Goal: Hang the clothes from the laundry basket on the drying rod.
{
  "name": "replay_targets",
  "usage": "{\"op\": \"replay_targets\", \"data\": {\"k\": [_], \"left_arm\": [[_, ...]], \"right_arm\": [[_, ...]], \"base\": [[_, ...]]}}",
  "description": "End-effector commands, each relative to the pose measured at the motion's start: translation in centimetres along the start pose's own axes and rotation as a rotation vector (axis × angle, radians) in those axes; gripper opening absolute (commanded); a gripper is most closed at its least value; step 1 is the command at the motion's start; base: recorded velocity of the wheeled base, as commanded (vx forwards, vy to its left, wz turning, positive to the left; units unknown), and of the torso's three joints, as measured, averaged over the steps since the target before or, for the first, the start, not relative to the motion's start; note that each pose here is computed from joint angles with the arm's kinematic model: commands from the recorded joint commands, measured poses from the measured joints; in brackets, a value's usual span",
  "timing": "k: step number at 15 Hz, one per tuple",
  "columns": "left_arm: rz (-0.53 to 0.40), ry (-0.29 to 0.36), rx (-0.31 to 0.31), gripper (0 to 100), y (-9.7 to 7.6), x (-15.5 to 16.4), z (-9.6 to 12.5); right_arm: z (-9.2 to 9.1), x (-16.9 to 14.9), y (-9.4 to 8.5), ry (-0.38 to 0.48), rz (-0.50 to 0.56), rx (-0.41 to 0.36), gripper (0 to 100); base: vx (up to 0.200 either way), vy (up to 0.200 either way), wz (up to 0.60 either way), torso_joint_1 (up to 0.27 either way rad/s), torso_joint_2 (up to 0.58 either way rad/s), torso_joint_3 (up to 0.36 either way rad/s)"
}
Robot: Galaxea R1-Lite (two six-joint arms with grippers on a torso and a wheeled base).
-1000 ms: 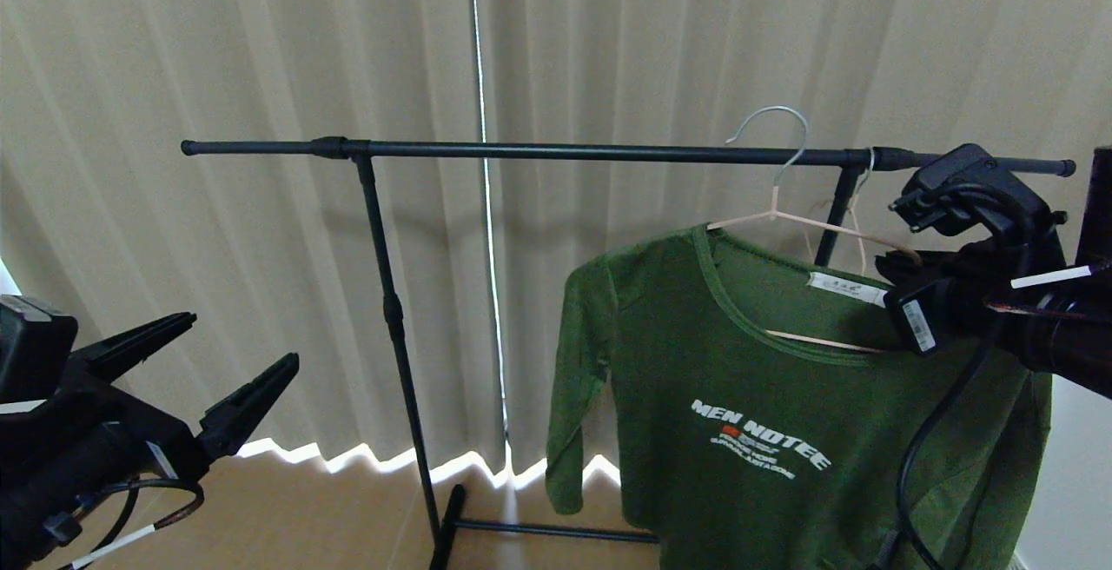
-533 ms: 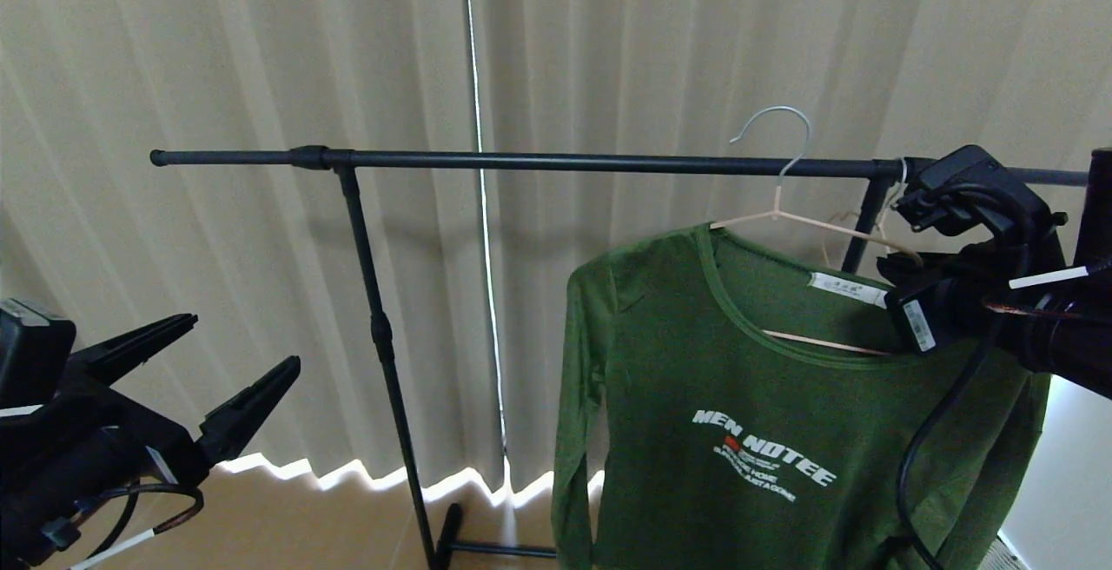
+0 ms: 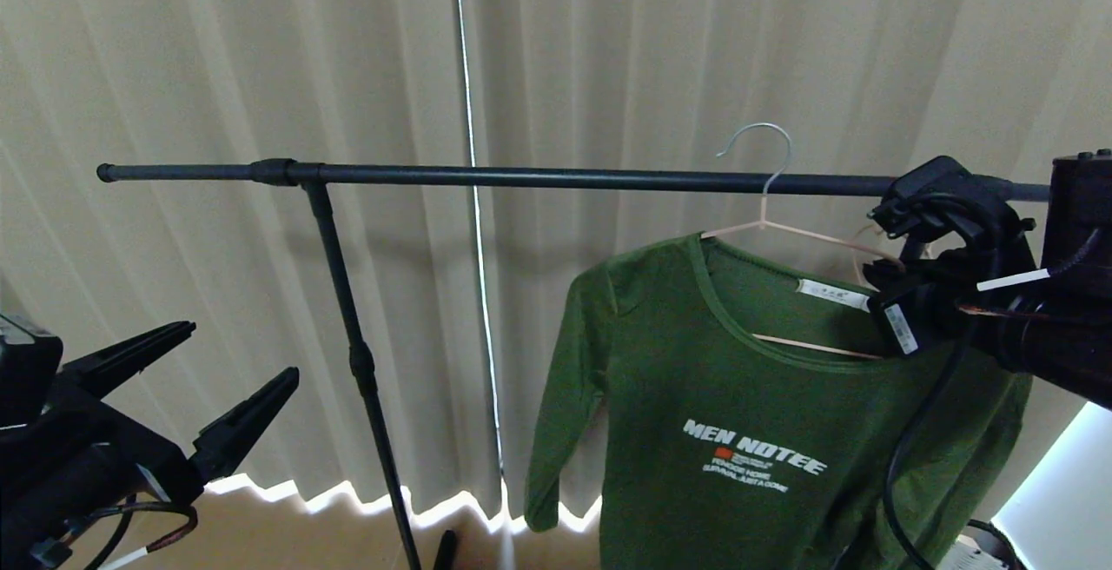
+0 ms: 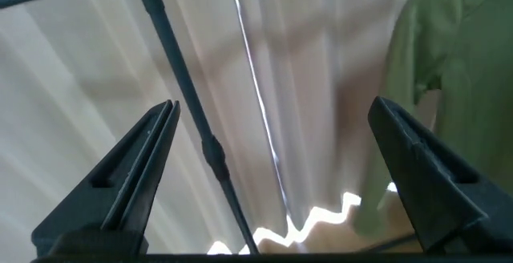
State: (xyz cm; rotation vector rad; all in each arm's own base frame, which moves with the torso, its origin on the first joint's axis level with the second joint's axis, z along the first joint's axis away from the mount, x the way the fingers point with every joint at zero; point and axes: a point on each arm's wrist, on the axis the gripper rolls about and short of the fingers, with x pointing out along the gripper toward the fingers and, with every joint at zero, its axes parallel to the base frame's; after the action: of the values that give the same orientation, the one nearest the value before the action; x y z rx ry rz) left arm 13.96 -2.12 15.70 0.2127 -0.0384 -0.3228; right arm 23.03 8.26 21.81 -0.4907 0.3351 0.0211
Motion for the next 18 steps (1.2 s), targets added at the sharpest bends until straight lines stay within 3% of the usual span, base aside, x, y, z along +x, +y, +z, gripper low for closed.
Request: {"op": "replay_targets", "data": {"k": [1, 3, 7, 10, 15, 18], "left_arm": [[-0.01, -0.031, 0.006, 100, -0.3, -0.6, 0.4], [-0.01, -0.052, 0.012, 100, -0.3, -0.8, 0.8], [-0.005, -0.09, 0.019, 100, -0.3, -1.3, 1.3], [-0.011, -0.095, 0.028, 100, -0.4, -1.4, 1.3], [-0.012, -0.09, 0.034, 100, -0.5, -1.5, 1.2], [-0.014, -0.089, 0.033, 100, -0.5, -1.4, 1.2]], "right_arm": [[0.0, 1.3, 0.6, 0.025, 0.009, -0.011, 0], [0.6, 2.8, 1.1, 0.035, 0.003, -0.004, 0], [1.5, 7.3, 1.5, 0.104, -0.118, 0.004, 0], [1.1, 9.7, 1.1, 0.157, -0.194, 0.008, 0], [0.7, 10.2, 1.5, 0.179, -0.192, -0.005, 0], [0.7, 10.0, 2.8, 0.177, -0.16, -0.025, 0]], "base": [[0.0, 0.0, 0.0, 0.0, 0.0, 0.0], [0.0, 0.0, 0.0, 0.0, 0.0, 0.0], [0.0, 0.0, 0.0, 0.0, 0.0, 0.0], [0.0, 0.0, 0.0, 0.0, 0.0, 0.0], [0.0, 0.0, 0.0, 0.0, 0.0, 0.0], [0.0, 0.0, 0.0, 0.0, 0.0, 0.0]]}}
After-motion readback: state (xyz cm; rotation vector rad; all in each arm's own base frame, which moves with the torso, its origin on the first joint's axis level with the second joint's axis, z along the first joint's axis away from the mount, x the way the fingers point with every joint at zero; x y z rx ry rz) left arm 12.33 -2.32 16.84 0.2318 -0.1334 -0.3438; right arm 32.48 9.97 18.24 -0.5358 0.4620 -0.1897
